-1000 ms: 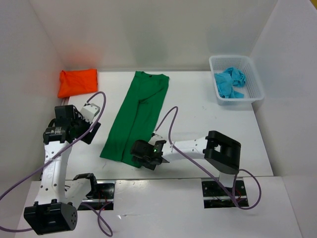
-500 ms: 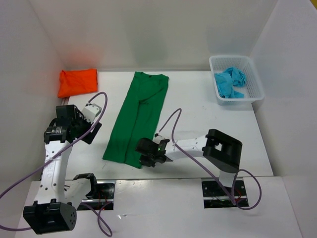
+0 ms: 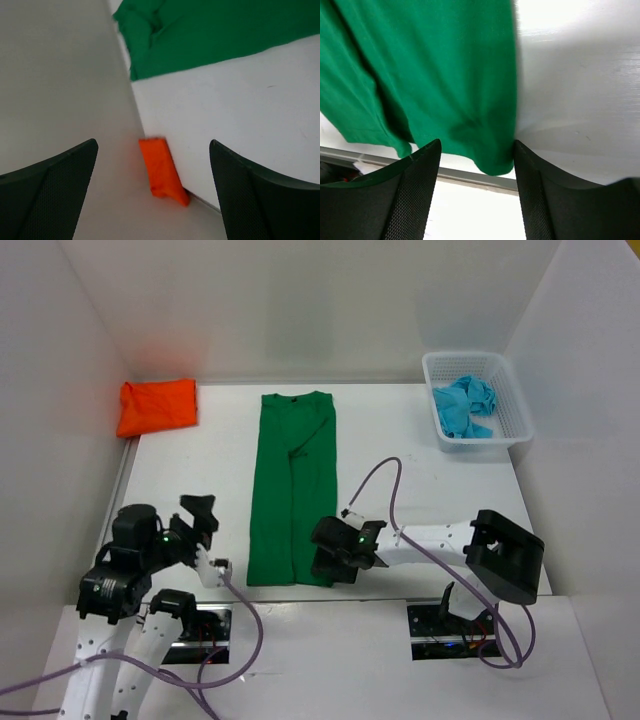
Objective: Fold and stack the t-shirts
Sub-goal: Rotate the tshirt 90 degrees
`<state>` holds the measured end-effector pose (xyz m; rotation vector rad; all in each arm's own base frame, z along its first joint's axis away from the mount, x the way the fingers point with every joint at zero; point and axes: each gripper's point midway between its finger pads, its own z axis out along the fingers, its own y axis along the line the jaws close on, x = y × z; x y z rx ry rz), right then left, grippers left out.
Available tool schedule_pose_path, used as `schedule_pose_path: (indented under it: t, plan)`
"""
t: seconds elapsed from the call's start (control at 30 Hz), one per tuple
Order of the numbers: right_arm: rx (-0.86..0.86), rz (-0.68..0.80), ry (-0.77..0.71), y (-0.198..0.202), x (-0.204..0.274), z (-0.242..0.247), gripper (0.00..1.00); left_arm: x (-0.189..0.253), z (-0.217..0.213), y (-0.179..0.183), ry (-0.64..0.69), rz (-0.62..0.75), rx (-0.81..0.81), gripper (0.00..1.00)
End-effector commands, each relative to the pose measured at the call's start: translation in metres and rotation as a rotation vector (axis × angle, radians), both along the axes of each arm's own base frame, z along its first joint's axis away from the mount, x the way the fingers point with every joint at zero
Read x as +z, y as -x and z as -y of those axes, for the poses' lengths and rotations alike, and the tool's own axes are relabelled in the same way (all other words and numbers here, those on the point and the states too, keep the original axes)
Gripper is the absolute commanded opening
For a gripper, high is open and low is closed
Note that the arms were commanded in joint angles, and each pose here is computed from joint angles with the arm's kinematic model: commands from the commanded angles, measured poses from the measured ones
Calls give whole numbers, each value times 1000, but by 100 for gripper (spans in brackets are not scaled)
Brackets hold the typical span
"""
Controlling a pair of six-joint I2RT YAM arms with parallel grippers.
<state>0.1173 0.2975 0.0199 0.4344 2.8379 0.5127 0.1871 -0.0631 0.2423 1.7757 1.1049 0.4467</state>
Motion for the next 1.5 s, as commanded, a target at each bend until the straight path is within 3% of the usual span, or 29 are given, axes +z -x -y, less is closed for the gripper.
schedule_pose_path:
  t: [0.0, 0.1, 0.23, 0.37, 0.4, 0.63, 1.03, 1.2, 1.37, 1.47]
  plan:
    - [74, 3, 80, 6, -1, 15, 65, -53, 44, 29, -177, -48, -442, 97]
    - [93, 9, 85, 8, 4, 20, 67, -102, 55, 53, -236, -238, -589, 93]
    - [116, -10, 60, 14, 8, 23, 68, -139, 80, 76, -369, -320, -826, 85]
    - [151, -27, 75, 19, 7, 31, 68, -173, 100, 76, -490, -392, -938, 79]
    - [156, -43, 80, 21, 6, 34, 68, -187, 101, 76, -532, -465, -954, 76]
    - [208, -84, 70, 20, -4, 34, 68, -211, 95, 68, -643, -646, -915, 64]
    - [254, -108, 49, 20, -9, 31, 68, -218, 71, 65, -744, -646, -870, 64]
    - [257, -128, 58, 20, -17, 27, 68, -231, 75, 74, -719, -681, -900, 65]
    - [258, -123, 51, 18, -15, 24, 68, -225, 96, 68, -634, -695, -885, 49]
    - [258, -123, 51, 18, -15, 24, 68, -229, 98, 70, -619, -748, -868, 49]
